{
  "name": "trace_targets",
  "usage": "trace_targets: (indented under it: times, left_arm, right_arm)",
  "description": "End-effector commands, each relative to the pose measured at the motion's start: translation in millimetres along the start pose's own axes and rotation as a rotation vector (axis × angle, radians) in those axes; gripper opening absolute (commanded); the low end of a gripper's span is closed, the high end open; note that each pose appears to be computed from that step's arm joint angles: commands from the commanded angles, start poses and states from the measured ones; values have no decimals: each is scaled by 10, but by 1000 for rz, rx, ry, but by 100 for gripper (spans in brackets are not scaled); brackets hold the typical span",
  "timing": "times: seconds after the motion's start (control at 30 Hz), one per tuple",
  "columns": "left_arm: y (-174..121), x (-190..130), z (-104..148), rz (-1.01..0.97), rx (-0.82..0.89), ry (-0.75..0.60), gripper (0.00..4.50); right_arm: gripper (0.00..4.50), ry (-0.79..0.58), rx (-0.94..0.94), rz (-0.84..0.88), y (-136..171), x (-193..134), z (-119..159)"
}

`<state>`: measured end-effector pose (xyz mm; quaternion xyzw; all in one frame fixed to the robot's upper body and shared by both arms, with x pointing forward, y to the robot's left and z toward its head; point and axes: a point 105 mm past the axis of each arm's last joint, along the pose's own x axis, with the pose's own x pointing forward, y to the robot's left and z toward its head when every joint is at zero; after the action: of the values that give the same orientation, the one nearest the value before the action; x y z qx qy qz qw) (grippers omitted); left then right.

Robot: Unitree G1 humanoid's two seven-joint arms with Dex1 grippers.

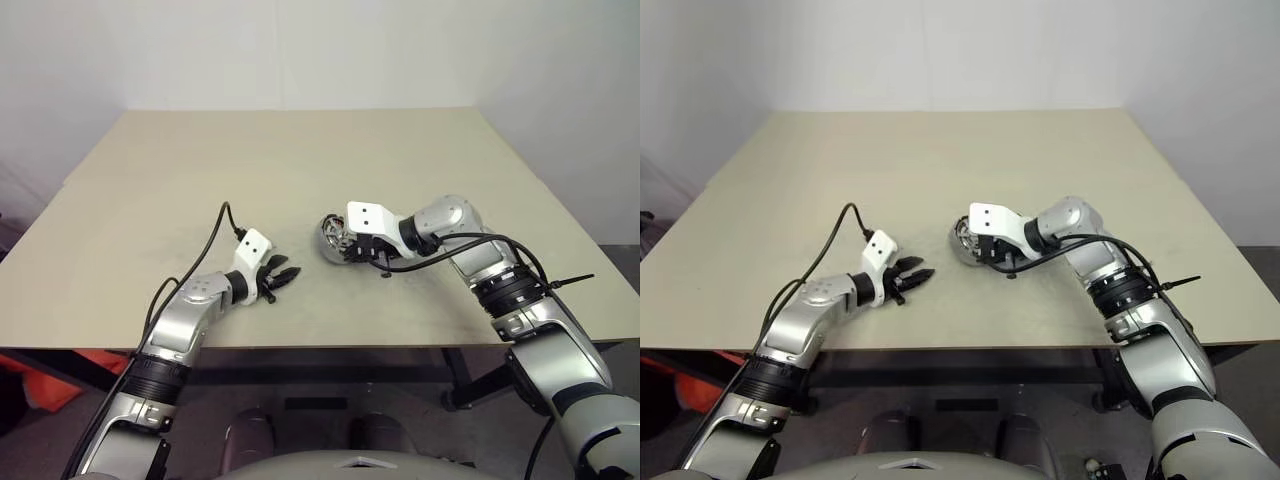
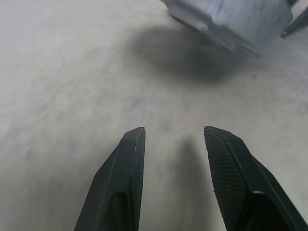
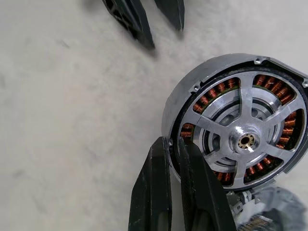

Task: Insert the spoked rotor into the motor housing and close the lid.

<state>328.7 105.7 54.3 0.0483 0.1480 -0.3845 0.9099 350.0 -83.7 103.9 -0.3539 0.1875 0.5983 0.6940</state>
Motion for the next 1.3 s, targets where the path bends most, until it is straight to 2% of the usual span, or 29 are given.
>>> trace_targets:
  times: [0.03,0.23,0.47,0.5,0.67,0.83,0.93,1.13,1.3]
  left_arm:
    - [64,-91,134,39,20,-53,204]
    - [55,-131,97,61,4,-53,204]
    - [72,-130,120,68,8,-55,204]
    - [76,-126,124,69,9,-55,204]
    - [71,-109,128,69,7,-58,204]
    - [50,-90,126,61,0,-60,204]
    - [37,-69,135,50,-2,-64,204]
    - [15,-27,145,33,-5,-67,204]
    - [-5,4,153,16,1,-64,204]
  right_arm:
    - [1,-88,53,-55,-50,45,279]
    - [1,-104,135,3,155,246,346]
    - [1,-106,194,37,240,338,349]
    - [69,-111,181,22,227,344,353]
    - [227,-196,148,-16,171,222,516]
    - [227,-270,195,-44,118,24,615]
    - [227,-339,293,-116,2,-71,635]
    - [227,-448,558,-290,-239,-235,475]
    - [227,-447,614,-336,-201,-276,362]
